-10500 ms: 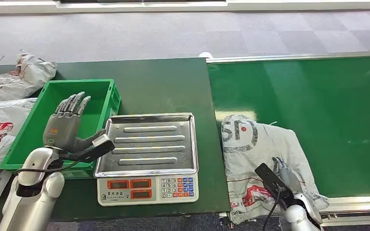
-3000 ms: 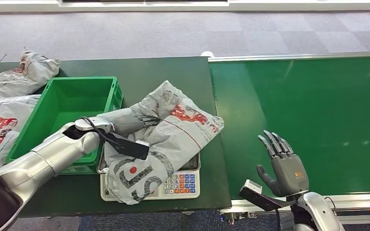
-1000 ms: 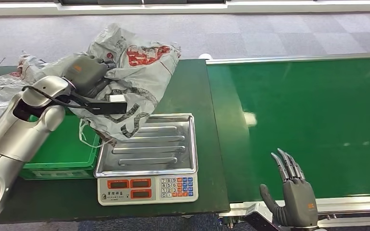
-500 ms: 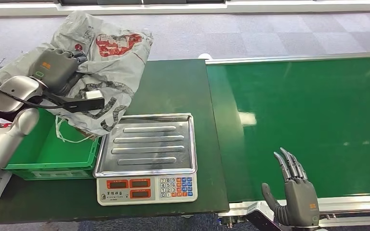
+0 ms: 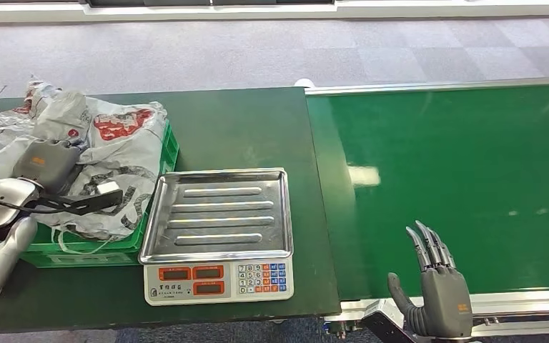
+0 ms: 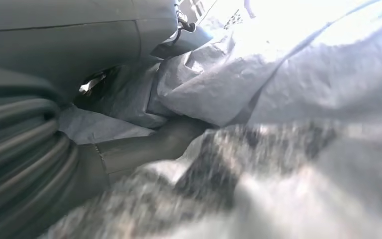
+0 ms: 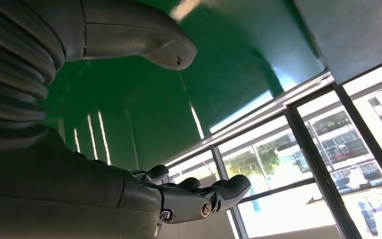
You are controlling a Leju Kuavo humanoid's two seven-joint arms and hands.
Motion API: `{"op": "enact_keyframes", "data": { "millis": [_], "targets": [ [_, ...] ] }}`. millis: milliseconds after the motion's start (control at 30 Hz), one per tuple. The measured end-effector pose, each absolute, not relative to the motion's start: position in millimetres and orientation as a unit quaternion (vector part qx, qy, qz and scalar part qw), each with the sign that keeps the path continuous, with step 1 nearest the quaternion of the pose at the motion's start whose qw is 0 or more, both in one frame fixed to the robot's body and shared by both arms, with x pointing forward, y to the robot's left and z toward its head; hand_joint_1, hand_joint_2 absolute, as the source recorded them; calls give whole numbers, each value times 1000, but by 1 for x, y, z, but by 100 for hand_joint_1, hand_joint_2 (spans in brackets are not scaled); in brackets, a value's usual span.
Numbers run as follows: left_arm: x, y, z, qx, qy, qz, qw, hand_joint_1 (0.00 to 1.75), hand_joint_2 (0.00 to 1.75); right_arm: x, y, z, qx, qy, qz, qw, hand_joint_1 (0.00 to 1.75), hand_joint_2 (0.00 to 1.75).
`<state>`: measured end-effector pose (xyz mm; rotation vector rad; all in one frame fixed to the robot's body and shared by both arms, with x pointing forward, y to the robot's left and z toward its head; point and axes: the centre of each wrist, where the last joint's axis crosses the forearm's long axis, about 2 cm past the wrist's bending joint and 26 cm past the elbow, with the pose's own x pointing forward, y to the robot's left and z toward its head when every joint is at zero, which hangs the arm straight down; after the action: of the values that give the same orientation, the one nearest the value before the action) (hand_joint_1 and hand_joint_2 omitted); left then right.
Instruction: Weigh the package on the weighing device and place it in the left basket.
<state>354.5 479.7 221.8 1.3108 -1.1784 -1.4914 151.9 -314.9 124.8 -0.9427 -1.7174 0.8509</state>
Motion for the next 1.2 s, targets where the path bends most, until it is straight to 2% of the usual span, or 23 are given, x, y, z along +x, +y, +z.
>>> {"op": "enact_keyframes", "data": {
  "millis": [33,133,167,300,433,567,700,867,1000,1200],
  "targets": [
    [350,482,216,520,-462,-591,409,167,175,152,-315,125,-387,-704,349,482,0,175],
    [335,486,196,515,-447,-593,428,37,175,152,-314,125,-387,-704,348,483,0,175],
    [330,486,190,518,-439,-593,433,1,175,152,-313,124,-387,-704,349,484,0,175],
    [320,482,173,544,-409,-590,434,0,175,151,-312,124,-387,-700,351,486,0,175],
    [316,476,163,552,-402,-588,434,0,0,151,-311,124,-387,-697,352,490,0,175],
    [314,472,160,560,-416,-569,435,0,0,151,-310,123,-388,-695,354,491,0,175],
    [313,468,171,561,-473,-518,439,0,0,147,-310,121,-388,-693,354,494,0,175],
    [325,474,211,528,-561,-417,483,0,0,141,-310,120,-391,-695,346,495,0,175],
    [338,484,252,468,-656,-296,513,0,0,140,-310,121,-396,-697,342,491,0,175],
    [337,493,300,436,-739,-190,478,0,0,140,-310,122,-404,-696,344,484,0,175]
  ]
}}
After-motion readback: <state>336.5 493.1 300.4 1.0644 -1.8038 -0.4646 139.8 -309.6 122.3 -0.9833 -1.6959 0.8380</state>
